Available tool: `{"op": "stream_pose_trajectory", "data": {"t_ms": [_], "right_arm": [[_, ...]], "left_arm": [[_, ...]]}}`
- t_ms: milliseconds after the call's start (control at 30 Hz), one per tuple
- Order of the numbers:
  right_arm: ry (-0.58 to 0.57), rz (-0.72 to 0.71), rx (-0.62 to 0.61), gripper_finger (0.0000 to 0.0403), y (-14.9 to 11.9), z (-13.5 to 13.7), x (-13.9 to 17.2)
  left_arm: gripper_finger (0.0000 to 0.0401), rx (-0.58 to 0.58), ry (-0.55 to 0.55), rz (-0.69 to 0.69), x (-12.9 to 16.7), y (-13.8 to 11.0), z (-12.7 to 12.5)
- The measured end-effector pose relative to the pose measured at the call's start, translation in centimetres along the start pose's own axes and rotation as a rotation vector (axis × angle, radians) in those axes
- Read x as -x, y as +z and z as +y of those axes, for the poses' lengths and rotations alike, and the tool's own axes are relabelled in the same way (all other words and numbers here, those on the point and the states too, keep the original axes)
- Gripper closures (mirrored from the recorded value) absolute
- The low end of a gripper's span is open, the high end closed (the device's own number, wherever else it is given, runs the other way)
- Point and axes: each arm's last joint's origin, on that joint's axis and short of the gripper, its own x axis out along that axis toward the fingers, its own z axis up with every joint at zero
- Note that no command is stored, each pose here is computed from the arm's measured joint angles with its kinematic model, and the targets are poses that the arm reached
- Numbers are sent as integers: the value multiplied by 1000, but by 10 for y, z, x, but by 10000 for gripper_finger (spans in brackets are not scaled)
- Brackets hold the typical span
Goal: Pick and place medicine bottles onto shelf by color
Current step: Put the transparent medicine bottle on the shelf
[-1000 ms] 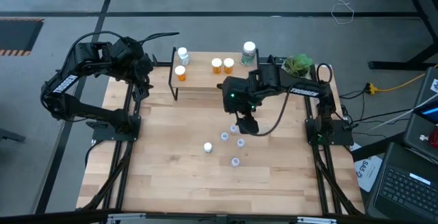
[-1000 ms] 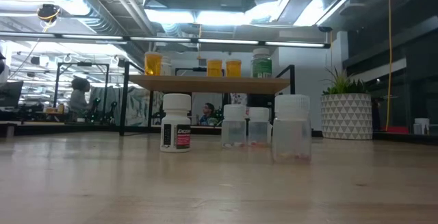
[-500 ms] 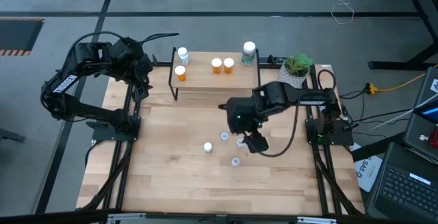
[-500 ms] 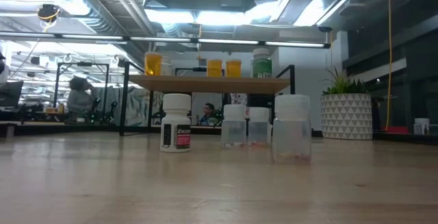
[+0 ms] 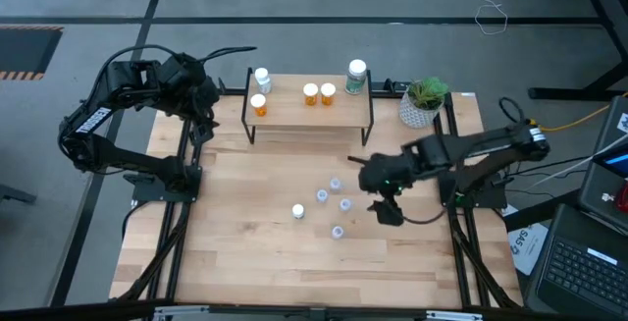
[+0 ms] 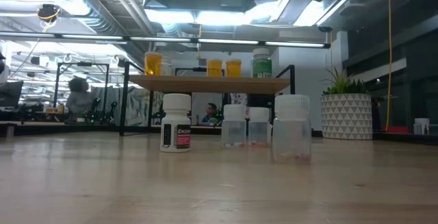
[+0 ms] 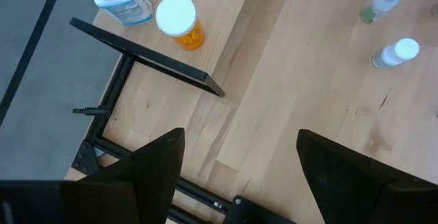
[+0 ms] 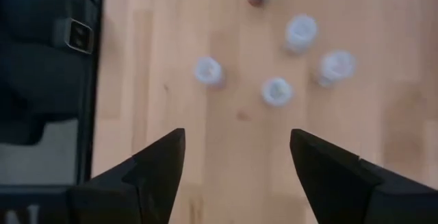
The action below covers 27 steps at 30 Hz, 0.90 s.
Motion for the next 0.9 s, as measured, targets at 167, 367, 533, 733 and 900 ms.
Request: {"op": "stream_pose_trajectory", "data": {"t_ms": [167,367,533,733,900], "right_arm": [[54,-138,-3,137,-17,4,-26],[92,-237,5,137,-22,2,-63],[121,-321,11,137,-24,0,-83],[137,-382,28,137,-22,6,-85],[112,-426,39,137,-22,14,-84]], "left_arm": [[122,2,1,-15,0,1,0],[122,32,-5,-14,0,2,0],[122,33,-17,-16,0,2,-2],[122,-25,-177,-101,2,10,-16],[122,-128,-282,-208,2,24,-34]]}}
